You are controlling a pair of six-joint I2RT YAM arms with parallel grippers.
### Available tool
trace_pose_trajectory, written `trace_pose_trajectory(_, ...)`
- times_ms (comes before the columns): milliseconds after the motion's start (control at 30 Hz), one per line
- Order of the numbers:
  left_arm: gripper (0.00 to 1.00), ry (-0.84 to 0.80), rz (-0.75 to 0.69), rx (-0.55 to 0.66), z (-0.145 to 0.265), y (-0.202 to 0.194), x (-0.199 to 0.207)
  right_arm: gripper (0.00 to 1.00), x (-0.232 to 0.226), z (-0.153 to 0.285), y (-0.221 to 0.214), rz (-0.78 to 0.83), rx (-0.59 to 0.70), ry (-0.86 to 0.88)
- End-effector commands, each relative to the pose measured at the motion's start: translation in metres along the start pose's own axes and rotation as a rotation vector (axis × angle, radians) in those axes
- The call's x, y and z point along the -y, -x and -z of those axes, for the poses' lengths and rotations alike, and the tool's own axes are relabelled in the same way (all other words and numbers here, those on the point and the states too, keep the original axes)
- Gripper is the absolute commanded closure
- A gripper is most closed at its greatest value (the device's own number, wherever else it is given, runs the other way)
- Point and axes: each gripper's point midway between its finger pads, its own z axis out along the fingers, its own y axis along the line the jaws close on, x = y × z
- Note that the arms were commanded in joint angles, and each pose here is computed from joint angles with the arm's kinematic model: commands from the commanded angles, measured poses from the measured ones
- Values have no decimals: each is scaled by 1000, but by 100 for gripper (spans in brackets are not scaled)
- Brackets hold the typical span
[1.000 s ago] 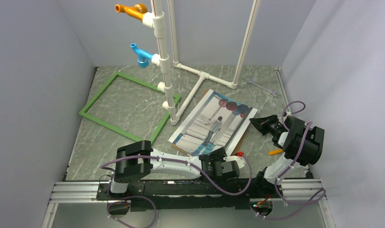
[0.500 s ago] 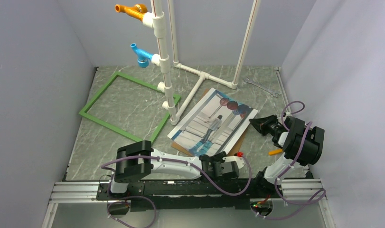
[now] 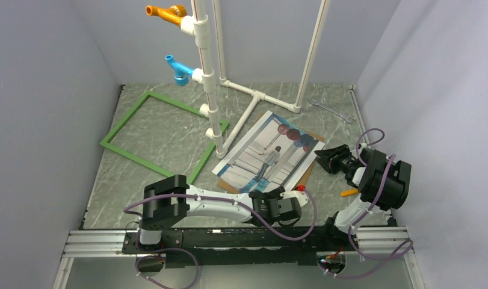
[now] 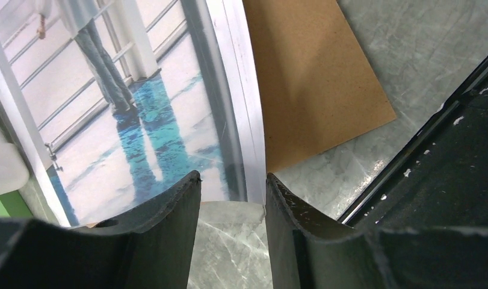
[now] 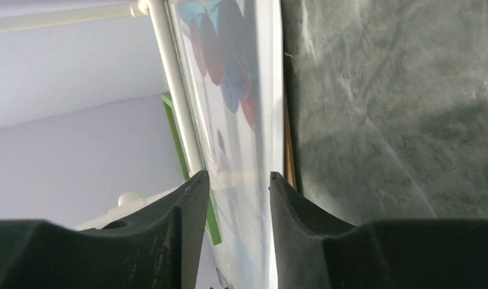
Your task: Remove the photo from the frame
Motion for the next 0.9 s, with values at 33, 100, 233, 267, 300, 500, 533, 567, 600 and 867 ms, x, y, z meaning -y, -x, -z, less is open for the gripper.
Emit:
trace_pose_trajectory(33,53,25,64,70,17,23,-20,52,-4,4,6,77,20,-31)
trace_pose_trajectory(100,53,26,65,69,17,23,-21,52,-1,7,4,86,24,-59)
trace_pose_trajectory(233,54,23,66,69,16,22,-21,57,0,16,-12,94,6,-94)
trace_pose_trajectory(267,54,19,68,73,16,23,-21,61,1,19,-18,91,-3,-112)
trace_pose_trajectory(300,54,16,69,72,15,22,-20,62,3,21,-25,84,-15,-131)
trace_pose_trajectory(500,56,18,66,69,13,20,-21,66,13,36,-74,47,-91,-241)
trace_pose_trajectory(533,56,18,69,70,13,20,-22,66,16,39,-83,41,-109,-260)
trace_pose_trajectory(567,56,17,71,72,13,20,-23,67,16,42,-89,55,-112,-272)
trace_pose_trajectory(600,56,18,72,71,13,20,-23,67,18,45,-94,58,-112,-289)
trace_pose_trajectory(867,58,20,81,79,14,22,-29,70,19,58,-131,83,-160,-346)
